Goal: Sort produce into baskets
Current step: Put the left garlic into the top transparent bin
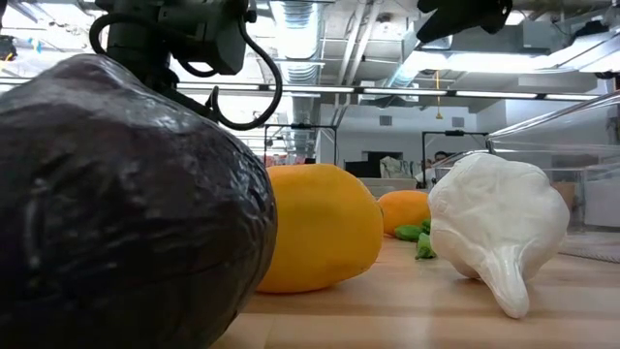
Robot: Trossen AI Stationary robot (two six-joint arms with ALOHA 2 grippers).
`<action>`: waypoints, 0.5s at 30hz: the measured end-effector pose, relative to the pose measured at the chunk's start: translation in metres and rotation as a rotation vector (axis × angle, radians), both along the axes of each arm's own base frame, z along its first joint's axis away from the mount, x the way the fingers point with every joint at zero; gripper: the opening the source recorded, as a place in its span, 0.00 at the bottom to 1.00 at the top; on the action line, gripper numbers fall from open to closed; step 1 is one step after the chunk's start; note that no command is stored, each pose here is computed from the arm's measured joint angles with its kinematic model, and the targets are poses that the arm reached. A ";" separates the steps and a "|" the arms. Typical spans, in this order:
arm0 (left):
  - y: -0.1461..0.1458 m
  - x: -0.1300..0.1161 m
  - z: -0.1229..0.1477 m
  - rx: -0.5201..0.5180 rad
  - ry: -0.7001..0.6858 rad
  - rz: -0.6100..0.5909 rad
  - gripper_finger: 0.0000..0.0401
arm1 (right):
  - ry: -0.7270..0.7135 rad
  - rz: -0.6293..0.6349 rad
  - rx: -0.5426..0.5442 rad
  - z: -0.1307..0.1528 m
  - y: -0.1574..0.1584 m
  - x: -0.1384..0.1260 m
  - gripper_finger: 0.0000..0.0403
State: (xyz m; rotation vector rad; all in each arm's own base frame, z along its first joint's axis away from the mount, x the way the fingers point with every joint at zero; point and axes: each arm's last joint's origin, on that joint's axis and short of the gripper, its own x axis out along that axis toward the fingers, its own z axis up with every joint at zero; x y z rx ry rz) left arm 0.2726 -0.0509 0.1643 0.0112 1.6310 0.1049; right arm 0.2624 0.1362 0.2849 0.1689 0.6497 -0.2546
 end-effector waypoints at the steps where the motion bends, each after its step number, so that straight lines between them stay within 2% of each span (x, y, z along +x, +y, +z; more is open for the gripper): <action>1: 0.000 -0.001 -0.001 0.000 0.001 0.000 0.49 | 0.000 0.000 0.000 0.000 0.000 0.000 0.59; 6: 0.001 -0.007 -0.008 -0.004 0.025 0.004 0.48 | 0.000 0.004 -0.001 0.000 0.001 0.000 0.59; 15: 0.001 -0.009 -0.011 -0.002 0.035 0.015 0.39 | 0.001 0.007 -0.007 0.000 0.001 0.000 0.59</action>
